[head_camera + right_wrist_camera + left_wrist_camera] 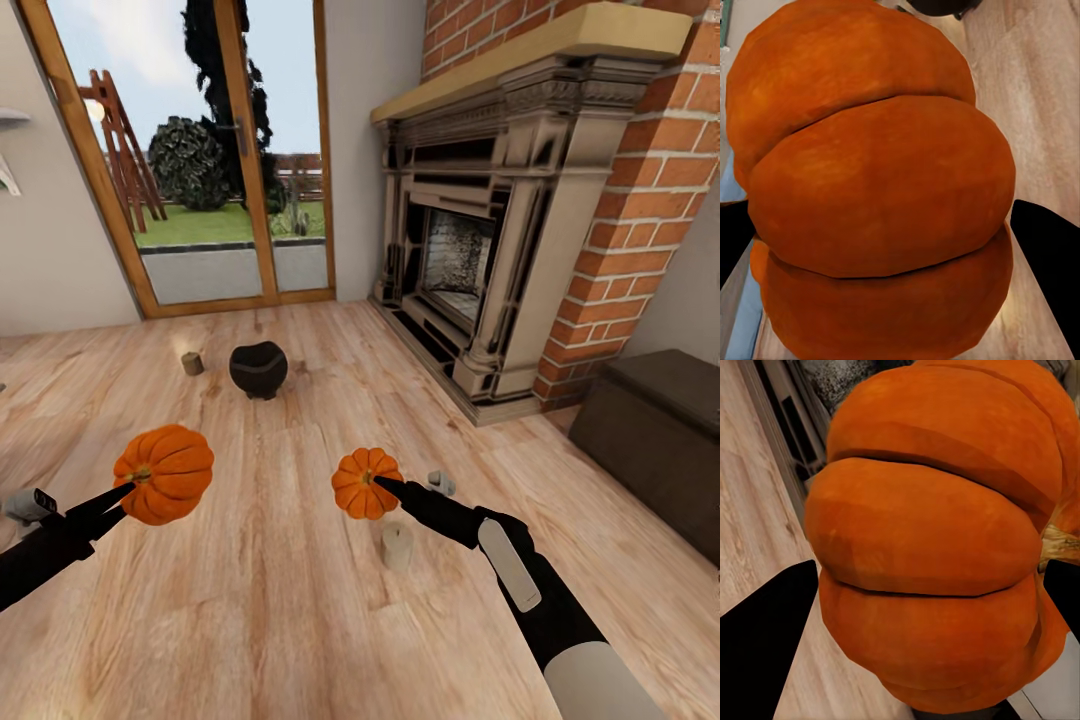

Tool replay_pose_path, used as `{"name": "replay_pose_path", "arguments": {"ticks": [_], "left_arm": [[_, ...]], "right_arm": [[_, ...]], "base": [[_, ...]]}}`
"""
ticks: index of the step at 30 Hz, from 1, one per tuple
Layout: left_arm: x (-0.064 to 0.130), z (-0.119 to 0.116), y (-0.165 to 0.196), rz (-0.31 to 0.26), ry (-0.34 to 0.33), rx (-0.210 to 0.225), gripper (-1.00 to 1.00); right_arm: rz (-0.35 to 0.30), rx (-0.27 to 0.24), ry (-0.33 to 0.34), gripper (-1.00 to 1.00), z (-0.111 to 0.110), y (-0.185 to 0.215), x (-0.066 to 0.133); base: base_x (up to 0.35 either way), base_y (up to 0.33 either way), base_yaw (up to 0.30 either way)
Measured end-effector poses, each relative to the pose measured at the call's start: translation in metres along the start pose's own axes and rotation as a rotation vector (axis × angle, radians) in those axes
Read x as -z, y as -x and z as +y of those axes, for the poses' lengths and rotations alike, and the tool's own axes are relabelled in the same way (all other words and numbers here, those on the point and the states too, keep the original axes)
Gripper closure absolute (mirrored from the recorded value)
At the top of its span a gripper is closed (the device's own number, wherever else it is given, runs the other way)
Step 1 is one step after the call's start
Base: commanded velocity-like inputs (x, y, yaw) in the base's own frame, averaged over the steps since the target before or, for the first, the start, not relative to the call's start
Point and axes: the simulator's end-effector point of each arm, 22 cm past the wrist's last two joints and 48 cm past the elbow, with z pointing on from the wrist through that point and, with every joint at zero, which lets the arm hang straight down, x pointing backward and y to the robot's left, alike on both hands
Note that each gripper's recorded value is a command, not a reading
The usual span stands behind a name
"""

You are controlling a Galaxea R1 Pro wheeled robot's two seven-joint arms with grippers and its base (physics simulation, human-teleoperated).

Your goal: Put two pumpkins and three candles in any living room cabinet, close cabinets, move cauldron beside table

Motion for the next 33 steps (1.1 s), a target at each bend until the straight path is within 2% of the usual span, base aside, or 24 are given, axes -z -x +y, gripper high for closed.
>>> {"name": "replay_pose_path", "arguments": {"ticks": [33], "left_arm": [[0.010,-0.041,0.016,-0.035,-0.059,-0.050,1.00]], "right_arm": [[-0.041,0.059,0.038,1.00,0.044,0.021,0.016]], "base": [[0.000,0.000,-0.065]]}}
